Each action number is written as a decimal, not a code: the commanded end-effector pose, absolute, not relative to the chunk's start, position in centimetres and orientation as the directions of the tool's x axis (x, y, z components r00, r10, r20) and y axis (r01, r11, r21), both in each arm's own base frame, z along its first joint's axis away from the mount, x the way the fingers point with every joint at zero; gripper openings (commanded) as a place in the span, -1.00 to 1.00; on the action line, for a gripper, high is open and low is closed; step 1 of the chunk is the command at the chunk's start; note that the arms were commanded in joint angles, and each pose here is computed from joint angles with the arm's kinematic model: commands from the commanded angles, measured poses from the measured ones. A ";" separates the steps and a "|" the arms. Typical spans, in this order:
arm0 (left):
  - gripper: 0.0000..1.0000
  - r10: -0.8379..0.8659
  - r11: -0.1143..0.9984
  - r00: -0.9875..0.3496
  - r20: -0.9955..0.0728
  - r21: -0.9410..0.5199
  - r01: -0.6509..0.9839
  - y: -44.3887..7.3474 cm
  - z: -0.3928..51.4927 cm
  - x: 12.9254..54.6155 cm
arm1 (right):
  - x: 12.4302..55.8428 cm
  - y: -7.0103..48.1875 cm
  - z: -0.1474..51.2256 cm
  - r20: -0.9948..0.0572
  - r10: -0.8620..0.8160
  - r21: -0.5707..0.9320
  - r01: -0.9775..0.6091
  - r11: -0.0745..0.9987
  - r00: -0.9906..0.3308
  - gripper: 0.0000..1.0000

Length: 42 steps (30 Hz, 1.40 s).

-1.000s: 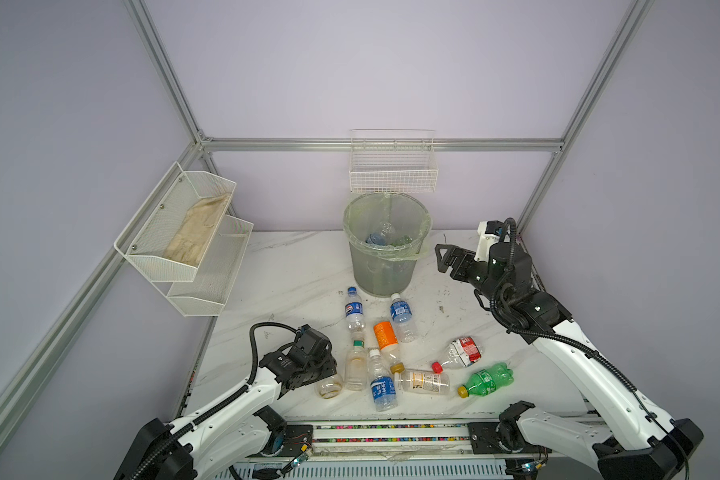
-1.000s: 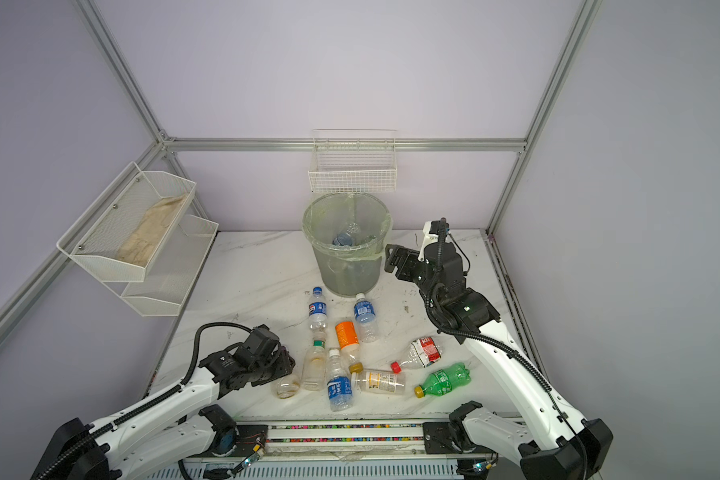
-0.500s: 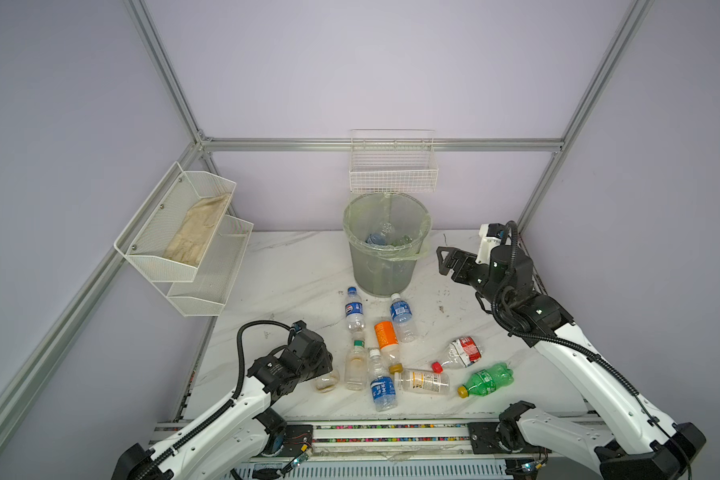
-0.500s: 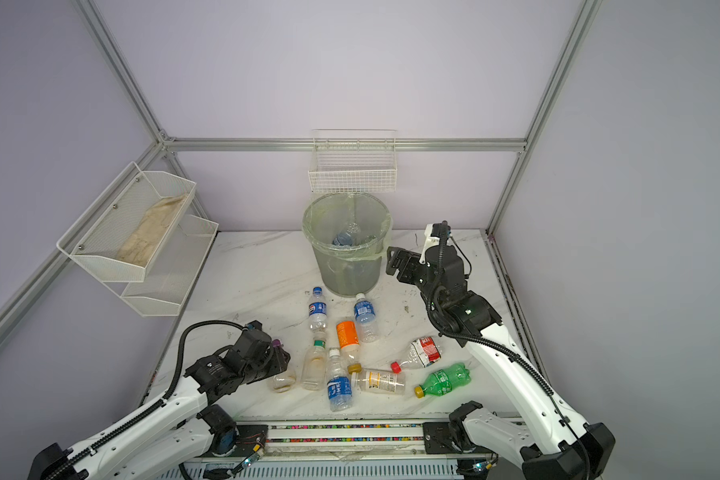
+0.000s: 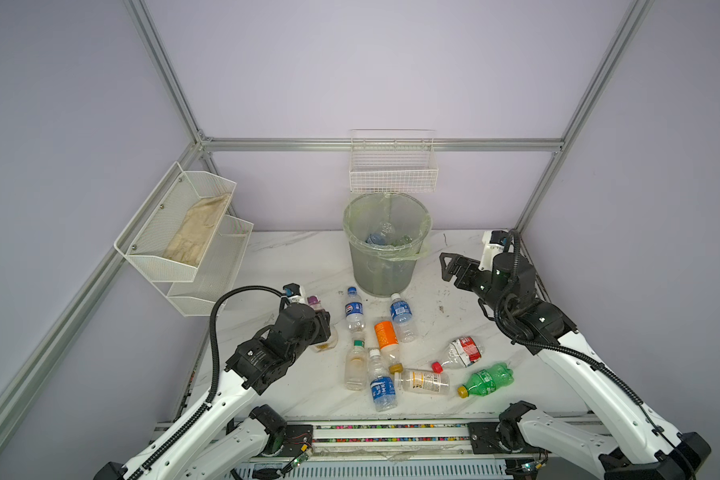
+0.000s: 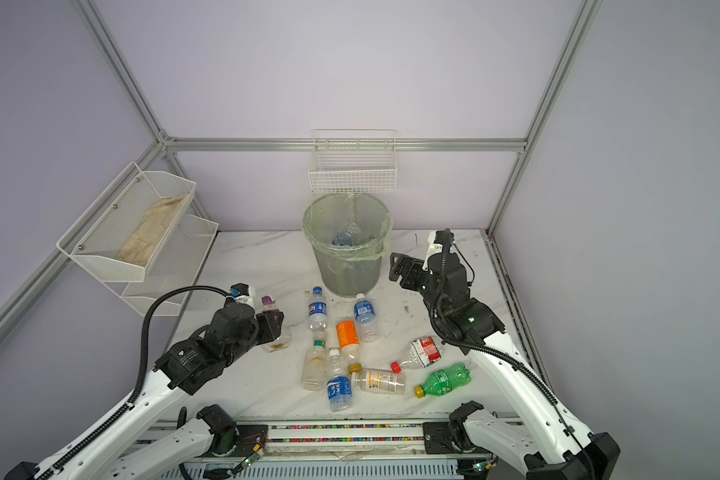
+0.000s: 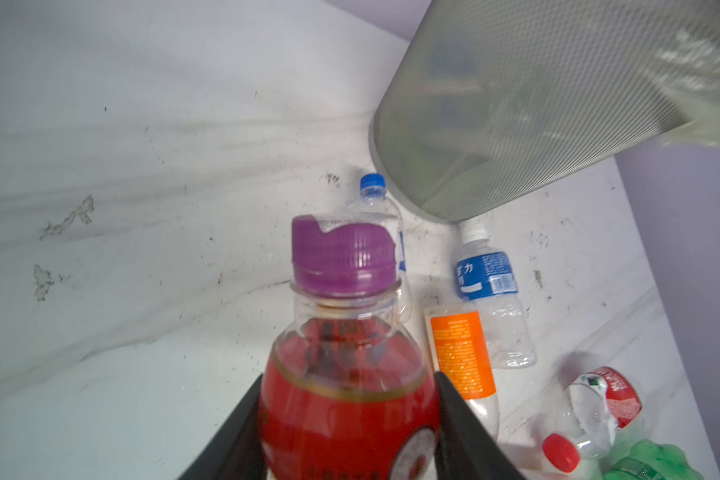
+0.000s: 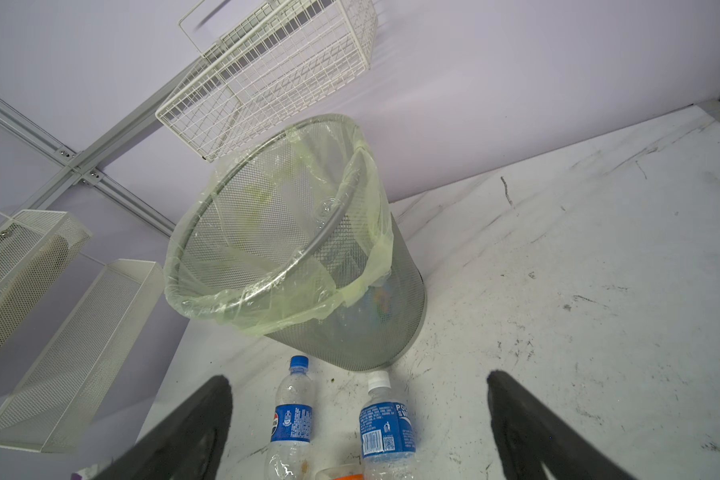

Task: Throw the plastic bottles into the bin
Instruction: 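Lift the red bottle with the left gripper and drop it into the bin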

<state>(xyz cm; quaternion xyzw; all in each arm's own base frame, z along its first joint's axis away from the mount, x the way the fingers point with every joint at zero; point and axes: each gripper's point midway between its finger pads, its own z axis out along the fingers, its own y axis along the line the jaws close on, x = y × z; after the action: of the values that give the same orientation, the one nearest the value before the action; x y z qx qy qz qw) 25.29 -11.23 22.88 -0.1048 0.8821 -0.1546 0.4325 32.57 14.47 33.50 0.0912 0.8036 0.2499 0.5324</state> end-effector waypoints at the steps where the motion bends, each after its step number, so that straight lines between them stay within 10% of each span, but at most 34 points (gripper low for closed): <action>1: -0.51 -0.307 0.932 -0.429 -0.850 -0.360 0.046 -11.5 31.4 27.1 | 32.1 13.9 32.6 -0.799 0.422 0.501 -0.087 0.861 -0.429 0.95; 18: -0.55 -0.280 0.898 -0.054 -0.959 -0.281 0.339 -15.8 50.5 30.4 | 30.2 12.8 29.2 -0.774 0.425 0.503 -0.048 0.863 -0.469 0.95; 42: -0.49 -0.262 0.872 0.348 -0.900 -0.067 0.484 -20.0 63.7 32.2 | 30.4 12.8 28.5 -0.782 0.402 0.478 -0.044 0.877 -0.477 0.95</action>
<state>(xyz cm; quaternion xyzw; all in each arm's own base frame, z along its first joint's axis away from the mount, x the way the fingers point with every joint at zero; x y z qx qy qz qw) 34.78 -20.98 57.20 0.1024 0.6020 -0.2175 0.7615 30.27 13.19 28.99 0.1045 0.8269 0.2373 0.4990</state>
